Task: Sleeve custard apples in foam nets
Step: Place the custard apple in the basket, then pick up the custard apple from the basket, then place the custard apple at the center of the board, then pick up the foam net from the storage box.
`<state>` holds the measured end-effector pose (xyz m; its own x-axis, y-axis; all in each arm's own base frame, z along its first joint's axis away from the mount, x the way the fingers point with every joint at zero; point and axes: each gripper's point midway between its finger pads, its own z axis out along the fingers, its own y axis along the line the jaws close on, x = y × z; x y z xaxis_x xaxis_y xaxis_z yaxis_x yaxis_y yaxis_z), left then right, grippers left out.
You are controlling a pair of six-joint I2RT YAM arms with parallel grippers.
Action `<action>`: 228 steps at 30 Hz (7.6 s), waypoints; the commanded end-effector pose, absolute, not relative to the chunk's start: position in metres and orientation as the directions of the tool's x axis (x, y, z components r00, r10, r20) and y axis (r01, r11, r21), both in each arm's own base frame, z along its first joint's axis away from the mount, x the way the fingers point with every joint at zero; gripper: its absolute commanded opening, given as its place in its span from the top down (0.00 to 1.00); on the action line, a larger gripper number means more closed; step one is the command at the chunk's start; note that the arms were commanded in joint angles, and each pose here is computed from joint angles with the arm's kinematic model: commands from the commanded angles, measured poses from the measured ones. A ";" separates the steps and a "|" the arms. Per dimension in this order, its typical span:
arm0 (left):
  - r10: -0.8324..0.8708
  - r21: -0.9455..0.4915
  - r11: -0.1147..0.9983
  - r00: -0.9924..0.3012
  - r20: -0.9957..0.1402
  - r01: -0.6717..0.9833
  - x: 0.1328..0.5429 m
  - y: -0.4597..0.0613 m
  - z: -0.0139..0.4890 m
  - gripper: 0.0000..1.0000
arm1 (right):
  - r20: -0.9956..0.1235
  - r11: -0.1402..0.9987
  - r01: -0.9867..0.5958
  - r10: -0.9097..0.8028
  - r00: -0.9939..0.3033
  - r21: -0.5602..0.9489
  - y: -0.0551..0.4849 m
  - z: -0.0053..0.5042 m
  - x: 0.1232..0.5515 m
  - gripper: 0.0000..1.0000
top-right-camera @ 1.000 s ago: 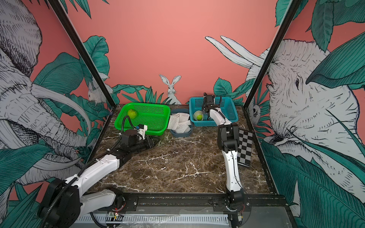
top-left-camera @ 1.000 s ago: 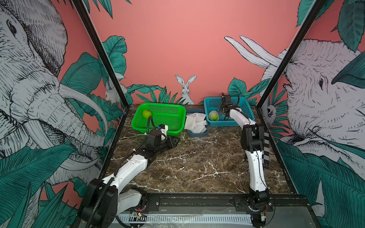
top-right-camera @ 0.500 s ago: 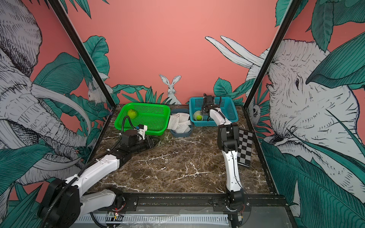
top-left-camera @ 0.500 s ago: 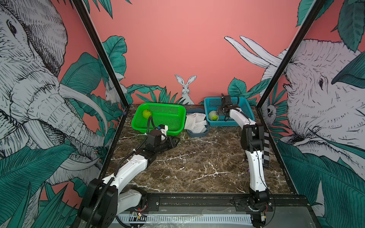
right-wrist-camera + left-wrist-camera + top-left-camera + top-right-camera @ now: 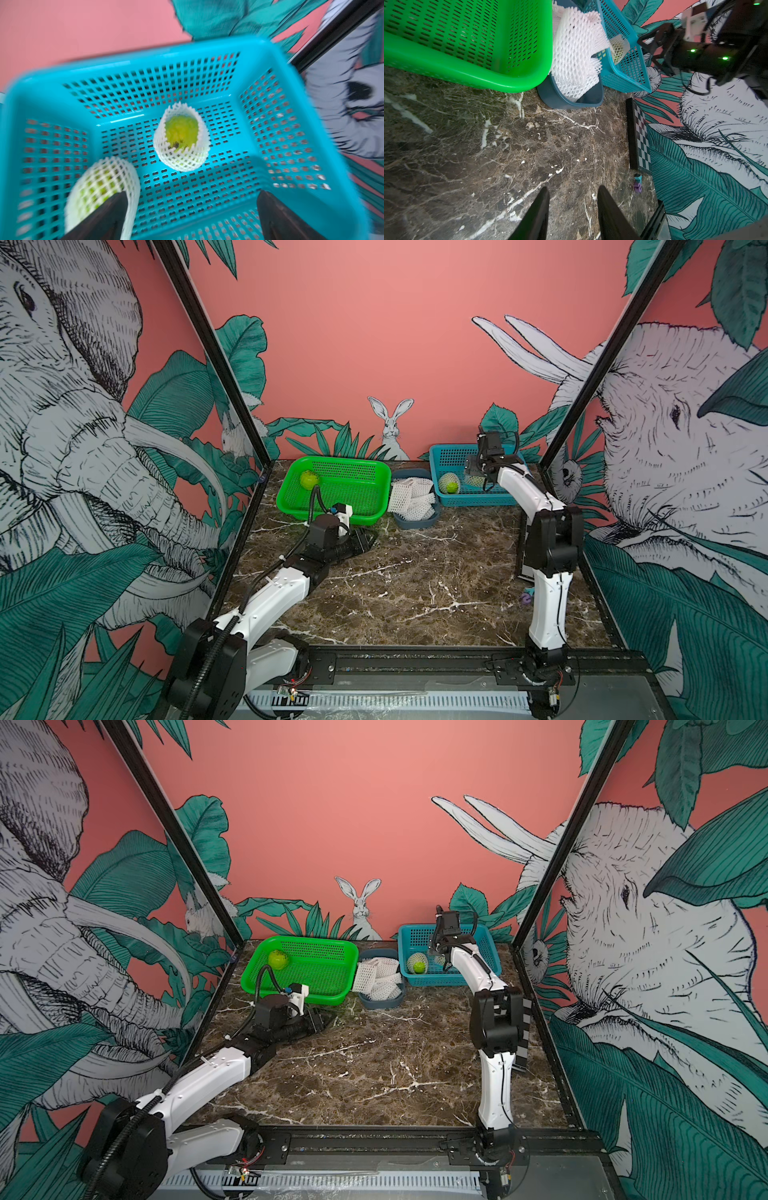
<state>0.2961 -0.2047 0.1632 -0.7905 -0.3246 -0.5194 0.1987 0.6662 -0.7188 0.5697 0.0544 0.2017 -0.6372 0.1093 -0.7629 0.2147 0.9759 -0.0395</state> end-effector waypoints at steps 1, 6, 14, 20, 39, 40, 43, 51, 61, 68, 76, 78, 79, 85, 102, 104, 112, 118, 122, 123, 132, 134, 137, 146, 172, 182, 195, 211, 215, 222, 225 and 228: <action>-0.326 -0.699 0.678 -0.758 -0.564 0.228 0.301 -0.203 0.182 0.57 | -0.809 0.982 0.190 0.124 -0.575 0.015 0.059 0.245 0.553 0.01; -0.315 -0.647 0.736 -0.745 -0.588 0.199 0.307 -0.193 0.192 0.47 | -0.820 0.991 0.089 0.132 -0.556 0.099 0.083 0.263 0.516 0.02; -0.294 -0.488 0.871 -0.733 -0.614 0.059 0.333 -0.148 0.216 0.13 | -0.823 0.948 -0.184 0.118 -0.556 0.260 0.150 0.267 0.451 0.03; -0.245 -0.318 0.947 -0.745 -0.621 -0.046 0.369 -0.103 0.231 0.08 | -0.830 0.871 -0.379 0.056 -0.555 0.313 0.202 0.257 0.403 0.01; -0.352 -0.051 0.911 -0.706 -0.614 -0.410 0.546 -0.004 0.165 0.01 | -0.813 0.750 -0.527 0.024 -0.582 0.400 0.255 0.227 0.333 0.01; -0.354 -0.043 0.907 -0.700 -0.620 -0.420 0.552 -0.001 0.161 0.01 | -0.811 0.749 -0.526 0.026 -0.585 0.403 0.255 0.226 0.333 0.01; -0.366 -0.032 0.894 -0.690 -0.624 -0.446 0.567 0.006 0.148 0.01 | -0.806 0.745 -0.524 0.030 -0.592 0.412 0.256 0.224 0.333 0.01; -0.396 -0.025 0.868 -0.661 -0.637 -0.496 0.588 0.021 0.121 0.01 | -0.811 0.745 -0.525 0.036 -0.584 0.411 0.255 0.230 0.331 0.01; -0.406 -0.036 0.861 -0.643 -0.650 -0.508 0.610 0.028 0.097 0.01 | -0.815 0.746 -0.530 0.029 -0.579 0.403 0.254 0.237 0.329 0.01; -0.417 -0.054 0.858 -0.631 -0.654 -0.511 0.620 0.032 0.083 0.08 | -0.818 0.754 -0.527 0.025 -0.575 0.393 0.252 0.240 0.329 0.01; -0.417 -0.079 0.869 -0.634 -0.651 -0.489 0.622 0.026 0.085 0.29 | -0.813 0.757 -0.521 0.022 -0.582 0.394 0.253 0.237 0.331 0.02; -0.417 -0.085 0.870 -0.633 -0.652 -0.485 0.618 0.025 0.091 0.33 | -0.814 0.756 -0.522 0.024 -0.581 0.395 0.253 0.237 0.331 0.02; -0.420 -0.093 0.870 -0.632 -0.651 -0.484 0.615 0.024 0.093 0.33 | -0.813 0.756 -0.521 0.026 -0.581 0.397 0.253 0.237 0.331 0.02; -0.419 -0.148 0.884 -0.610 -0.672 -0.444 0.598 0.012 0.125 0.36 | -0.815 0.755 -0.524 0.025 -0.579 0.395 0.253 0.237 0.329 0.02; -0.367 -0.358 0.919 -0.678 -0.637 -0.162 0.474 -0.083 0.219 0.36 | -0.834 0.741 -0.547 0.032 -0.552 0.390 0.250 0.247 0.318 0.02; -0.348 -0.387 0.915 -0.702 -0.621 -0.111 0.454 -0.100 0.221 0.36 | -0.834 0.743 -0.546 0.028 -0.551 0.386 0.248 0.246 0.316 0.02; -0.247 -0.528 0.847 -0.832 -0.497 0.065 0.357 -0.167 0.200 0.36 | -0.822 0.783 -0.517 -0.013 -0.569 0.346 0.237 0.235 0.314 0.02; -0.130 -0.617 0.767 -0.899 -0.419 0.177 0.292 -0.216 0.171 0.36 | -0.813 0.824 -0.473 -0.028 -0.582 0.310 0.225 0.225 0.315 0.02; -0.020 -0.656 0.710 -0.924 -0.381 0.255 0.258 -0.248 0.153 0.36 | -0.794 0.841 -0.448 -0.034 -0.606 0.305 0.220 0.213 0.313 0.02; 0.018 -0.645 0.717 -0.931 -0.364 0.266 0.250 -0.252 0.144 0.36 | -0.789 0.844 -0.441 -0.035 -0.613 0.305 0.219 0.209 0.312 0.02; 0.142 -0.624 0.724 -0.948 -0.284 0.295 0.226 -0.280 0.093 0.35 | -0.760 0.860 -0.399 -0.020 -0.649 0.318 0.214 0.187 0.310 0.02; 0.148 -0.618 0.728 -0.948 -0.283 0.298 0.227 -0.283 0.086 0.35 | -0.752 0.860 -0.394 -0.018 -0.658 0.325 0.215 0.183 0.310 0.02; 0.156 -0.618 0.725 -0.946 -0.283 0.304 0.229 -0.288 0.078 0.34 | -0.748 0.857 -0.393 -0.015 -0.664 0.332 0.217 0.180 0.311 0.02; 0.147 -0.682 0.675 -0.957 -0.251 0.283 0.234 -0.306 0.059 0.32 | -0.743 0.858 -0.392 -0.017 -0.669 0.333 0.219 0.177 0.314 0.02; 0.029 -0.527 0.805 -0.907 -0.421 0.271 0.237 -0.246 0.115 0.12 | -0.696 0.872 -0.419 -0.137 -0.705 0.253 0.262 0.188 0.388 0.39; -0.092 -0.511 0.843 -0.890 -0.448 0.170 0.240 -0.211 0.119 0.14 | -0.629 0.897 -0.412 -0.230 -0.743 0.158 0.268 0.157 0.446 0.44; -0.150 -0.539 0.835 -0.896 -0.419 0.112 0.247 -0.202 0.113 0.15 | -0.539 0.890 -0.435 -0.302 -0.786 0.137 0.266 0.106 0.464 0.46; -0.163 -0.556 0.824 -0.897 -0.411 0.105 0.250 -0.206 0.112 0.15 | -0.579 0.879 -0.462 -0.317 -0.751 0.117 0.258 0.145 0.450 1.00; -0.163 -0.559 0.821 -0.889 -0.428 0.119 0.254 -0.208 0.119 0.16 | -0.595 0.880 -0.467 -0.331 -0.733 0.086 0.248 0.163 0.440 1.00; -0.166 -0.566 0.813 -0.879 -0.448 0.135 0.261 -0.212 0.131 0.16 | -0.618 0.883 -0.468 -0.343 -0.708 0.046 0.235 0.185 0.428 1.00; -0.175 -0.577 0.804 -0.869 -0.462 0.145 0.264 -0.214 0.139 0.17 | -0.649 0.878 -0.476 -0.331 -0.685 0.053 0.234 0.200 0.424 1.00; -0.194 -0.604 0.779 -0.851 -0.488 0.169 0.269 -0.219 0.154 0.22 | -0.677 0.878 -0.475 -0.316 -0.665 0.057 0.232 0.218 0.419 1.00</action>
<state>0.2589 -0.2127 0.1273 -0.8833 -0.1629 -0.4397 0.1325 0.8128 -0.5673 0.4268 0.2356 0.1952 -0.6963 -0.3144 -0.6452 -0.4647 0.8826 0.0715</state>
